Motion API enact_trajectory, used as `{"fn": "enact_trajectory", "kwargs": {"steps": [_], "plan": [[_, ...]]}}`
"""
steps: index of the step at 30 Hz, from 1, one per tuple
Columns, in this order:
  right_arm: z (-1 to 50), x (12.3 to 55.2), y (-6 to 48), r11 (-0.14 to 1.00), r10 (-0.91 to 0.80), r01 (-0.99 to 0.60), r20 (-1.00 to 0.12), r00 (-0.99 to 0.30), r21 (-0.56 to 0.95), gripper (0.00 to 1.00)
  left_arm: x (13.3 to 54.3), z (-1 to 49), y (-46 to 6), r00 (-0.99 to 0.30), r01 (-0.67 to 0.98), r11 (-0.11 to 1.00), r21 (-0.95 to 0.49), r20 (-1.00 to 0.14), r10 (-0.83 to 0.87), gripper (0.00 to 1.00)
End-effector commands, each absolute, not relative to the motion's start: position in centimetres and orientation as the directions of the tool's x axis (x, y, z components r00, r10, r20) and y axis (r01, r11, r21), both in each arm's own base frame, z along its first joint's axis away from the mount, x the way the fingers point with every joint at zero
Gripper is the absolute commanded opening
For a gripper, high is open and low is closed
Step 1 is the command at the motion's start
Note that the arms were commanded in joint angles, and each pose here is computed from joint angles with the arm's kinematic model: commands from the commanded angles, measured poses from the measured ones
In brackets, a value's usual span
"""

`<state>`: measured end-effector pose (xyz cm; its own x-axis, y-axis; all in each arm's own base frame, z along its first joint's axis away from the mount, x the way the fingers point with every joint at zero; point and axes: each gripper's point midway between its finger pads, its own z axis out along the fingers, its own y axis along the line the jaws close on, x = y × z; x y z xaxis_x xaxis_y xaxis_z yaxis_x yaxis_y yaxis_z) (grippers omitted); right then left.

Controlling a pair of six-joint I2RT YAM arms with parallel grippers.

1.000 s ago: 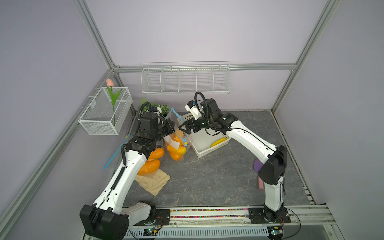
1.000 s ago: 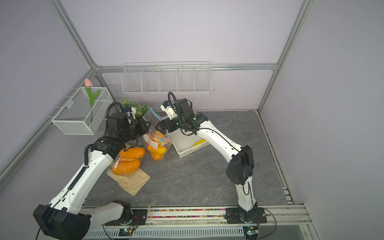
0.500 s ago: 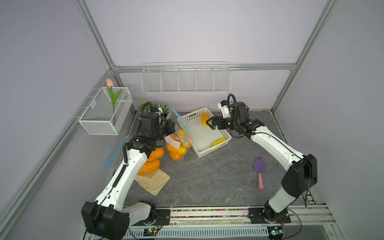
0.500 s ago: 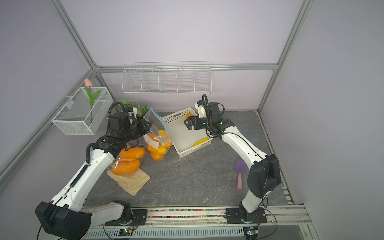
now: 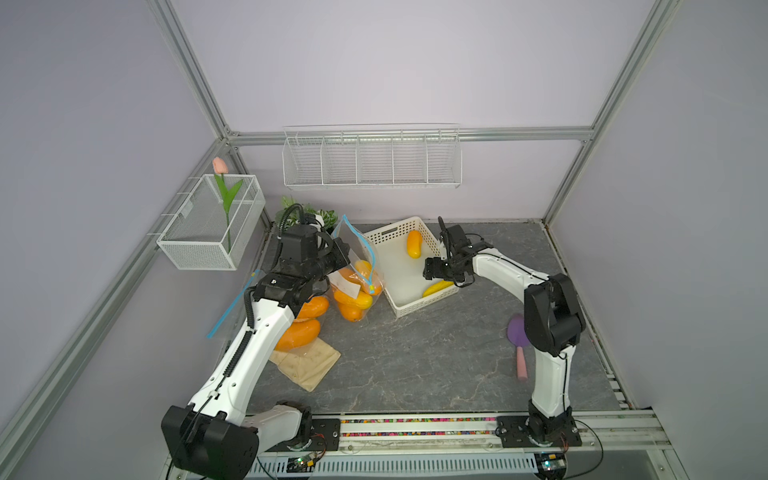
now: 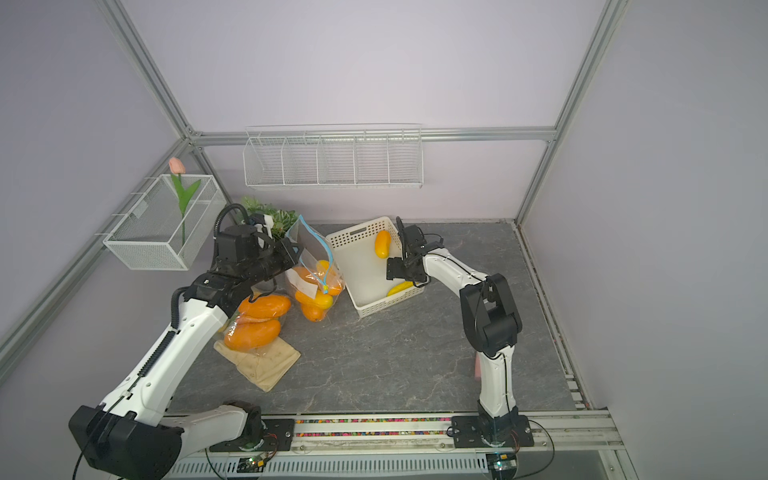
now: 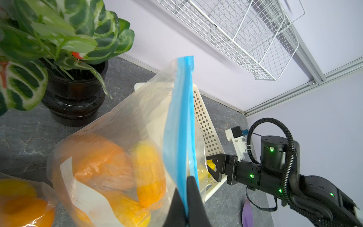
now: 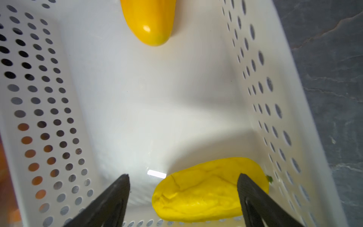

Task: Place the mango in a zip-top bag and seal the zipper
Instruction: Pick up the mango from the basket.

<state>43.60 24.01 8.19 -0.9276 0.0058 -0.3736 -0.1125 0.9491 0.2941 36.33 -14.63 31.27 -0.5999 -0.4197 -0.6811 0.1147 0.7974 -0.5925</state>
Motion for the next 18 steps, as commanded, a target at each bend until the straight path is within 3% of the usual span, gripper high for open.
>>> {"fn": "enact_trajectory", "kwargs": {"steps": [1, 13, 18], "plan": [[6.6, 43.4, 24.0, 0.954, 0.019, -0.077, -0.313, -0.950, 0.291, 0.88, 36.2, 32.1, -14.4, -0.580, 0.120, 0.799, -0.589, -0.695, -0.425, 0.00], [5.5, 44.3, 28.0, 0.917, -0.040, -0.149, -0.285, -0.958, 0.371, 0.88, 36.0, 31.8, -14.2, -0.582, 0.115, 0.805, -0.582, -0.696, -0.420, 0.00], [6.9, 47.2, 27.8, 0.952, -0.090, -0.192, -0.382, -0.920, 0.239, 0.88, 36.0, 31.8, -14.2, -0.583, 0.115, 0.807, -0.579, -0.697, -0.417, 0.00]]}}
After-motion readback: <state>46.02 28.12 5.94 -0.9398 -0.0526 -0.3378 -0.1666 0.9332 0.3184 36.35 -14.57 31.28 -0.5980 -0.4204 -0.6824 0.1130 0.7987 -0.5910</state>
